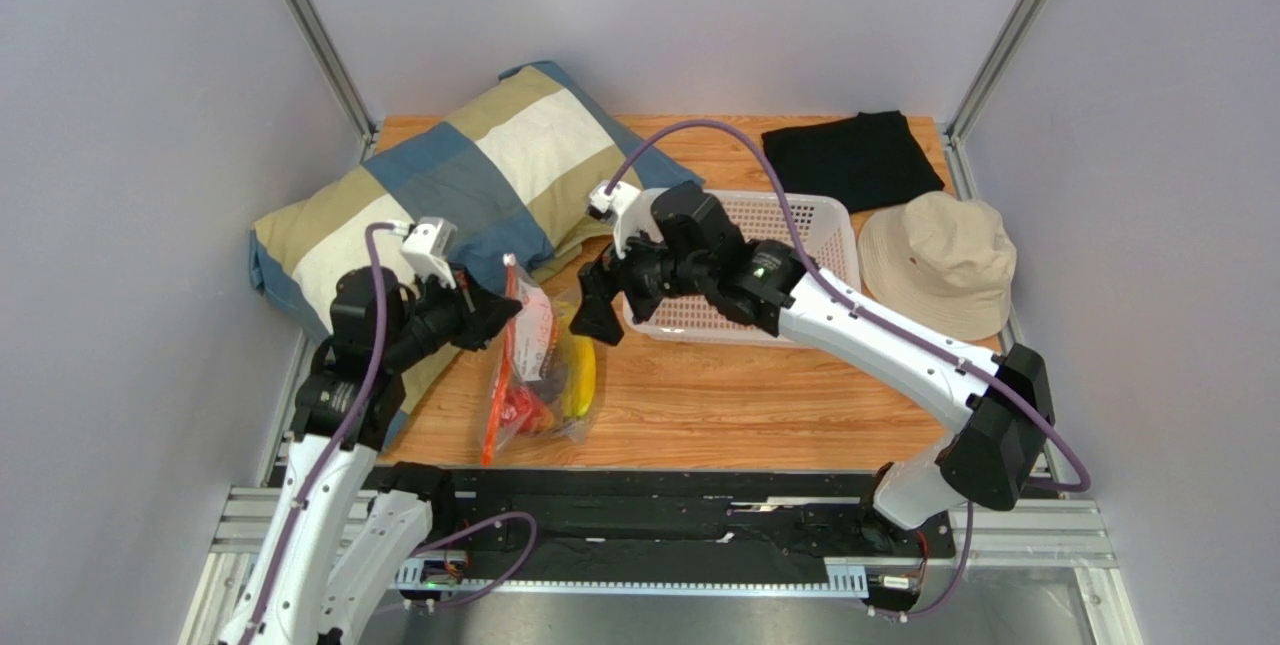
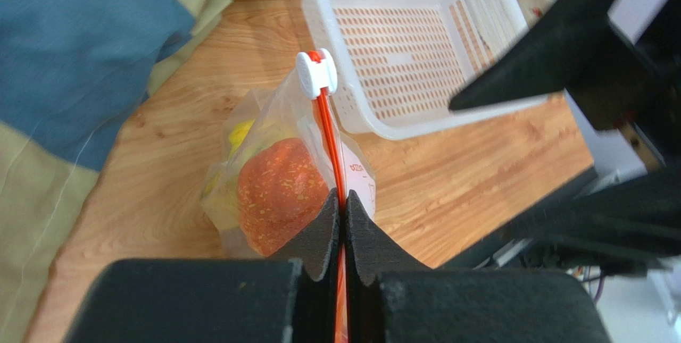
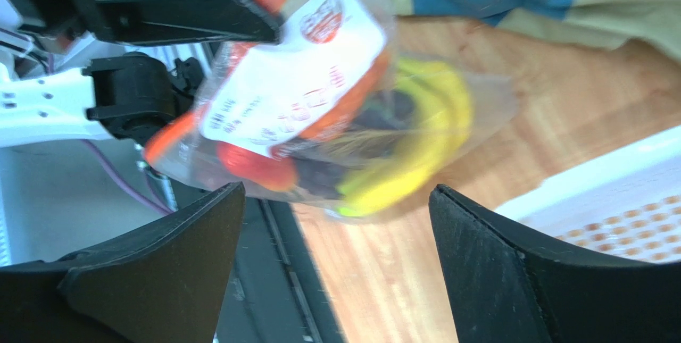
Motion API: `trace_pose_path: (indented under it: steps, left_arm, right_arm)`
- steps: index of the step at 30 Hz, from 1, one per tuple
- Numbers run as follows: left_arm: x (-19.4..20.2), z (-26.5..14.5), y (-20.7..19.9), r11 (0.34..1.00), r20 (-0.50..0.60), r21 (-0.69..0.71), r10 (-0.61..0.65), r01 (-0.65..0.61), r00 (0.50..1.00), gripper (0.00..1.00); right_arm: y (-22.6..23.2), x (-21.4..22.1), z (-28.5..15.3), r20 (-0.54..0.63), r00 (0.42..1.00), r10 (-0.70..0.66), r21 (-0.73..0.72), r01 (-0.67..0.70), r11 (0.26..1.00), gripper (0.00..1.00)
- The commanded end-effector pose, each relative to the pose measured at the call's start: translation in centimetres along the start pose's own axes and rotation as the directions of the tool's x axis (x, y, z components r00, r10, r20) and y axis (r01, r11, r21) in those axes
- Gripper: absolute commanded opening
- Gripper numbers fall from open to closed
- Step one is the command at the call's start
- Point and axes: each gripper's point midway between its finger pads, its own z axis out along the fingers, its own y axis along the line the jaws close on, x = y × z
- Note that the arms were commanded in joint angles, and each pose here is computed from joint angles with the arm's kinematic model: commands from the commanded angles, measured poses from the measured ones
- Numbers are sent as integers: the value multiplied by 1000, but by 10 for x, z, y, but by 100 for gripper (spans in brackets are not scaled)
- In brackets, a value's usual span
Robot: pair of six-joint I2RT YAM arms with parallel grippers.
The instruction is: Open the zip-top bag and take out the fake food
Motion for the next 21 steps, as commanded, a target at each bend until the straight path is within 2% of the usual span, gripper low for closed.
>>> trace_pose_path:
  steps: [1,3,8,16,21]
  left_arm:
    - [-10,-1,-38,944,-39,251,232,-215,972,0]
    - [-6,-2,-50,915,-62,336,258,-223,964,0]
    - [-5,-13,-72,844,-79,475,322,-248,944,0]
    - [-2,-20,-79,827,-77,507,323,-242,943,0]
    - [-2,-23,-85,807,-64,540,321,-238,945,0]
  right_arm:
    - [14,-18,-21,63,977,-205,-175,213,961,91]
    - [13,-17,-21,76,958,-276,-200,286,937,91]
    - [13,-29,-19,122,935,-333,-255,354,900,92]
    - [10,-53,-25,220,913,-342,-364,403,840,90]
    - [17,-53,-16,220,919,-328,-456,394,798,80]
